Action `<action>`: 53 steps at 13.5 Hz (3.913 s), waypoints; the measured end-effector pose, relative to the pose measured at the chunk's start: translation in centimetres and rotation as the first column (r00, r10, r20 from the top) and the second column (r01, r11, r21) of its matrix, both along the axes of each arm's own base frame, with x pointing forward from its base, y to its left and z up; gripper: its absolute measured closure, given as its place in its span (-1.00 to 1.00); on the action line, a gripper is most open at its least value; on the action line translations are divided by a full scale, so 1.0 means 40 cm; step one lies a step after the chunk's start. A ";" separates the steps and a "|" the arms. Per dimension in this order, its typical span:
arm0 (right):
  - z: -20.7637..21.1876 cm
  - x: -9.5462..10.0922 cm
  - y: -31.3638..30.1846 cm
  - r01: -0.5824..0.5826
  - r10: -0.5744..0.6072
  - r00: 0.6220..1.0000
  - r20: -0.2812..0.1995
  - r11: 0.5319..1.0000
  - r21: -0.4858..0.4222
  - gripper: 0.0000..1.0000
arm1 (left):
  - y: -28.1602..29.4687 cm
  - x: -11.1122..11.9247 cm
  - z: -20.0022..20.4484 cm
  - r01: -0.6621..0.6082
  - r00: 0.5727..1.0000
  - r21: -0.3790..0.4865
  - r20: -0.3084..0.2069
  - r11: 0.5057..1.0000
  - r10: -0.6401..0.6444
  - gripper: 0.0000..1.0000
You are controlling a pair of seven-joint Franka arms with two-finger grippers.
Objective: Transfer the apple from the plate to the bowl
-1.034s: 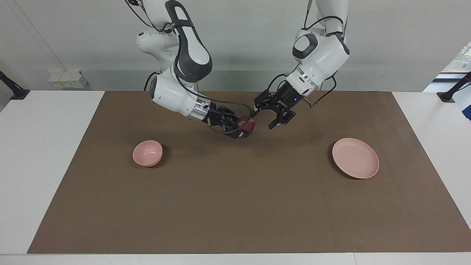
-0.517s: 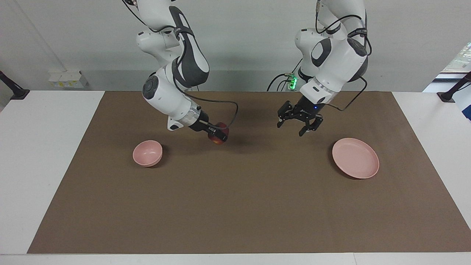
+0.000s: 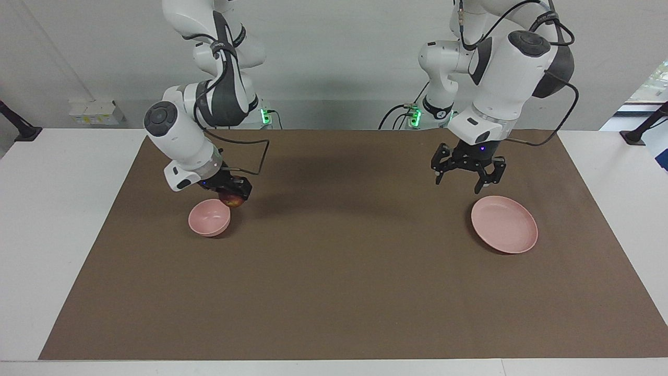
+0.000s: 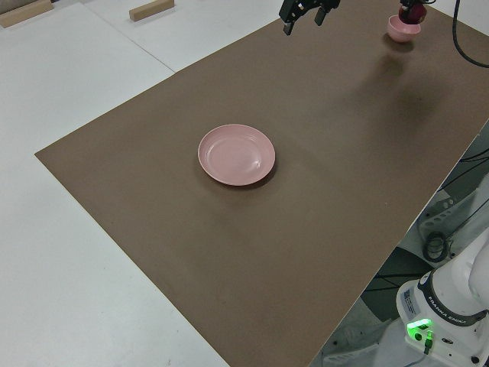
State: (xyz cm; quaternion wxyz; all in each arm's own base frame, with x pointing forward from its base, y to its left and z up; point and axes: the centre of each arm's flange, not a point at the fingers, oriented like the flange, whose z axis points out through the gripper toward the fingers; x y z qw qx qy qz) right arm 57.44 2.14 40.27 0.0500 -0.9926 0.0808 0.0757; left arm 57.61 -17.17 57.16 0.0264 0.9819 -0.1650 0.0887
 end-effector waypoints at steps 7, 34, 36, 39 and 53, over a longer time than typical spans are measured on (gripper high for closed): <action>-0.076 0.008 -0.110 0.008 -0.008 1.000 0.029 1.000 -0.028 -0.49 | 0.274 -0.051 0.204 -0.155 0.977 0.058 -0.138 0.986 0.161 -1.00; 0.553 -0.149 -0.128 -0.053 0.069 0.989 0.133 0.991 -0.122 -1.00 | 0.308 -0.123 0.255 -0.183 0.963 0.080 -0.188 0.980 0.195 -1.00; 0.625 -0.211 -0.131 -0.053 0.067 0.991 0.118 0.992 -0.114 -1.00 | 0.308 -0.123 0.255 -0.183 0.963 0.080 -0.188 0.980 0.195 -1.00; 0.738 -0.249 -0.131 -0.052 0.064 0.992 0.111 0.993 -0.110 -1.00 | 0.308 -0.123 0.255 -0.183 0.963 0.080 -0.188 0.980 0.195 -1.00; 0.711 -0.186 -0.125 -0.052 0.065 0.992 0.112 0.992 -0.115 -1.00 | 0.309 -0.121 0.257 -0.184 0.964 0.078 -0.182 0.980 0.196 -1.00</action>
